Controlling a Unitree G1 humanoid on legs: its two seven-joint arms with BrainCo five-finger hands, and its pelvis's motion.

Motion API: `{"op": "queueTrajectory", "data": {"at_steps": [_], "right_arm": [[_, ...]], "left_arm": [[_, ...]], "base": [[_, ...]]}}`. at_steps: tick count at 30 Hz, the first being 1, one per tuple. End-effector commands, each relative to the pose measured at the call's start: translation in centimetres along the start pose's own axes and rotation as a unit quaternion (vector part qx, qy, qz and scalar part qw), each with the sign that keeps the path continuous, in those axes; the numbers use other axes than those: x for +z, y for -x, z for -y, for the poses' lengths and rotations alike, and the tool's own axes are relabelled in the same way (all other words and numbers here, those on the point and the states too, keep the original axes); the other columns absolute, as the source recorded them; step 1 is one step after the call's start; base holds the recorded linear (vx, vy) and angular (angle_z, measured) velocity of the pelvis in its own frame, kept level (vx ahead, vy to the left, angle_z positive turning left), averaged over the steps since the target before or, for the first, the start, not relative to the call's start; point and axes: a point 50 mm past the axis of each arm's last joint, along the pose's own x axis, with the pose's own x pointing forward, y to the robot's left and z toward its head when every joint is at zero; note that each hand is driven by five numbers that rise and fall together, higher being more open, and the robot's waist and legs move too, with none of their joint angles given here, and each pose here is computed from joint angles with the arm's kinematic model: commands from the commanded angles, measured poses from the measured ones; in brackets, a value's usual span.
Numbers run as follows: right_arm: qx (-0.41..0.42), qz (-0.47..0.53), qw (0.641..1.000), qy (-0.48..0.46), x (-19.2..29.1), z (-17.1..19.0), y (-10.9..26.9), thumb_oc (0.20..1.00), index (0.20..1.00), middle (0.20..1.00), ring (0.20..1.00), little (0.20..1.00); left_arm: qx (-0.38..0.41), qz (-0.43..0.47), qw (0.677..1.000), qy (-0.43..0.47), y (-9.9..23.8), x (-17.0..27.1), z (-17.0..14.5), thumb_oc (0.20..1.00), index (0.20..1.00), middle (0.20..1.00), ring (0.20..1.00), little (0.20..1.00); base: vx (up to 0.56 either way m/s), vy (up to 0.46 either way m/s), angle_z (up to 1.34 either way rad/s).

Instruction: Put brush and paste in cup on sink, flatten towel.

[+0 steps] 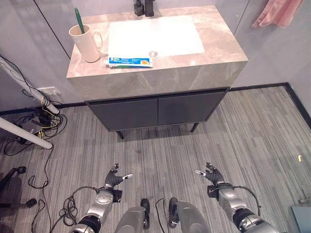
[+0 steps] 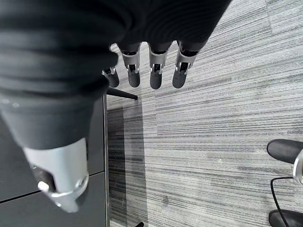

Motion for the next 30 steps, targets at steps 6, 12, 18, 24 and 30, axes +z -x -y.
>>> {"op": "queueTrajectory", "data": {"at_steps": [6, 12, 18, 24, 30], "right_arm": [[0.001, 0.049, 0.999, -0.009, 1.1, -0.3, 0.2, 1.0, 1.0, 1.0, 1.0, 1.0], [0.006, 0.067, 0.998, -0.009, 1.5, -0.6, 0.5, 1.0, 1.0, 1.0, 1.0, 1.0], [0.006, 0.059, 0.998, -0.006, 1.0, -0.7, 0.5, 1.0, 1.0, 1.0, 1.0, 1.0], [0.008, 0.046, 0.999, 0.0, 0.7, -1.1, 0.4, 1.0, 1.0, 1.0, 1.0, 1.0], [0.011, 0.049, 0.999, 0.004, 0.8, -1.2, 0.4, 1.0, 1.0, 1.0, 1.0, 1.0]], "left_arm": [[0.001, 0.044, 0.999, -0.027, 0.2, 0.9, -0.3, 1.0, 1.0, 1.0, 1.0, 1.0], [0.007, 0.041, 0.999, -0.023, 0.3, 0.7, -0.4, 1.0, 1.0, 1.0, 1.0, 1.0], [0.01, 0.043, 0.999, -0.023, 0.2, 0.9, -0.5, 1.0, 1.0, 1.0, 1.0, 1.0], [0.009, 0.041, 0.999, -0.022, 0.0, 1.0, -0.1, 1.0, 1.0, 1.0, 1.0, 1.0], [0.005, 0.045, 0.999, -0.024, -0.1, 1.3, 0.1, 1.0, 1.0, 1.0, 1.0, 1.0]], "base": [[0.0, 0.0, 0.0], [0.04, -0.02, -0.01], [0.01, -0.004, 0.0], [0.0, 0.0, 0.0], [0.0, 0.0, 0.0]]}}
